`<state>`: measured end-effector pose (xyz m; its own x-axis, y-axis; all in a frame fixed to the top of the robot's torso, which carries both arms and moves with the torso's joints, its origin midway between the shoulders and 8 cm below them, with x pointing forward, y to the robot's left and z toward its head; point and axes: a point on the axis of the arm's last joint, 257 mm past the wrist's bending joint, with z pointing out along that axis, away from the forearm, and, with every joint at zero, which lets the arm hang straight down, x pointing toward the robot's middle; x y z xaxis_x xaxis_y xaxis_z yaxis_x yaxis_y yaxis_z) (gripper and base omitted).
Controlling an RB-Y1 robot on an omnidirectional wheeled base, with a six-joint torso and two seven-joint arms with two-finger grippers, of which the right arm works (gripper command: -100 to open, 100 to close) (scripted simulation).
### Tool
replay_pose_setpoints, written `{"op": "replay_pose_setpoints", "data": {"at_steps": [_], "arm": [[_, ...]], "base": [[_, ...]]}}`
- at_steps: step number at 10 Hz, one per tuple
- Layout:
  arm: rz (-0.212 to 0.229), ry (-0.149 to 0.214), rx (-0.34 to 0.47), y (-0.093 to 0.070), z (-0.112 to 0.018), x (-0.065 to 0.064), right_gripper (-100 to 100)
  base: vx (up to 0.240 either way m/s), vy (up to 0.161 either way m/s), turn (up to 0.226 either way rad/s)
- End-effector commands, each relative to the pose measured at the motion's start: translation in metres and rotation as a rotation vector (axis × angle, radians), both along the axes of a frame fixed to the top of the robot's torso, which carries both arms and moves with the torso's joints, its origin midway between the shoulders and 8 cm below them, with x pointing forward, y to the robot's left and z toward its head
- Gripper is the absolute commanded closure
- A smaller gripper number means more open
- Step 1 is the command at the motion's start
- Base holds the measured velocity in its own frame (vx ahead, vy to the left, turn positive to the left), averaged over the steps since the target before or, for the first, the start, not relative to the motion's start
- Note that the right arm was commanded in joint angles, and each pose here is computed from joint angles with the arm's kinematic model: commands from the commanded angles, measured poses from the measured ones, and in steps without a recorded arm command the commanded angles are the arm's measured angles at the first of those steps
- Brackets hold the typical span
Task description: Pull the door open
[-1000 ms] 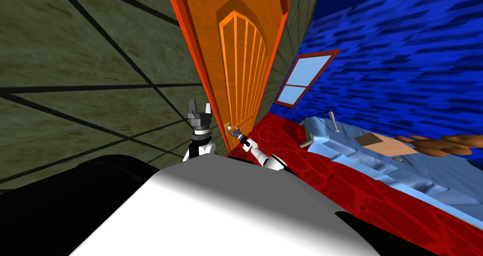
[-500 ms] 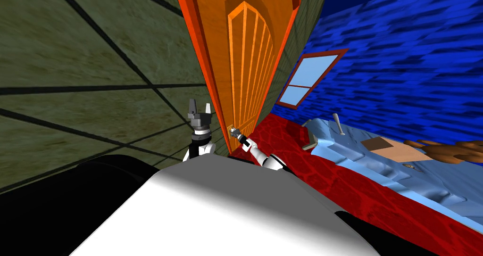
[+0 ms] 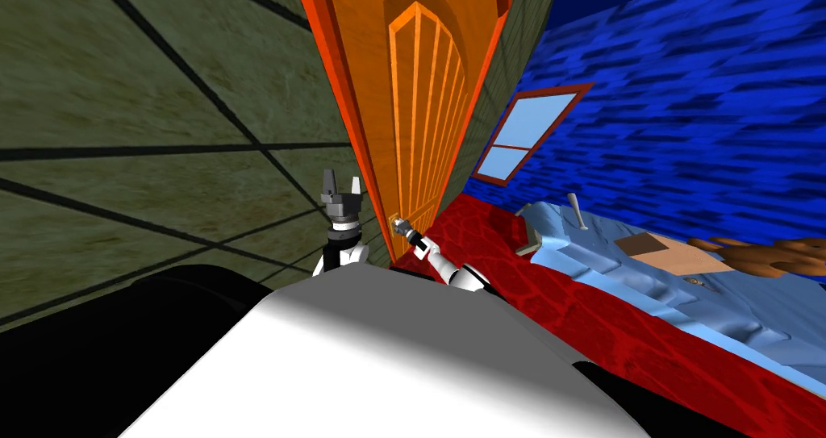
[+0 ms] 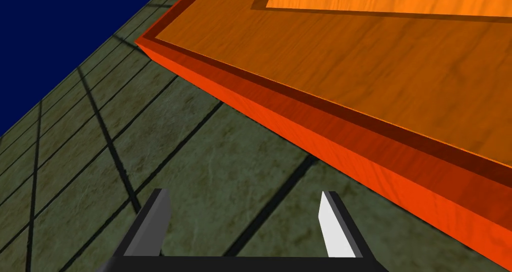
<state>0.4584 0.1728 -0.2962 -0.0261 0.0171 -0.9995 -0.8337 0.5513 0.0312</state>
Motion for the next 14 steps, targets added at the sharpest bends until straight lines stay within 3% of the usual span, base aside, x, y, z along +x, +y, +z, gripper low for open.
{"op": "replay_pose_setpoints", "data": {"at_steps": [1, 5, 7, 8, 11, 12, 14], "arm": [[-0.047, 0.046, -0.001, -0.015, -0.009, 0.013, 100], [-0.164, 0.174, 0.024, -0.046, -0.026, 0.039, 100], [-0.167, 0.178, 0.027, -0.047, -0.026, 0.040, 100], [-0.204, 0.220, 0.038, -0.056, -0.032, 0.047, 100], [-0.204, 0.220, 0.038, -0.056, -0.032, 0.047, 100], [-0.241, 0.264, 0.049, -0.067, -0.038, 0.054, 100], [-0.241, 0.264, 0.049, -0.067, -0.038, 0.054, 100]], "base": [[-0.095, -0.142, -0.046], [-0.099, -0.101, -0.041], [-0.039, -0.035, -0.014], [-0.014, -0.014, -0.010], [-0.007, -0.004, -0.011], [-0.025, -0.024, -0.005], [-0.019, -0.023, -0.017]]}}
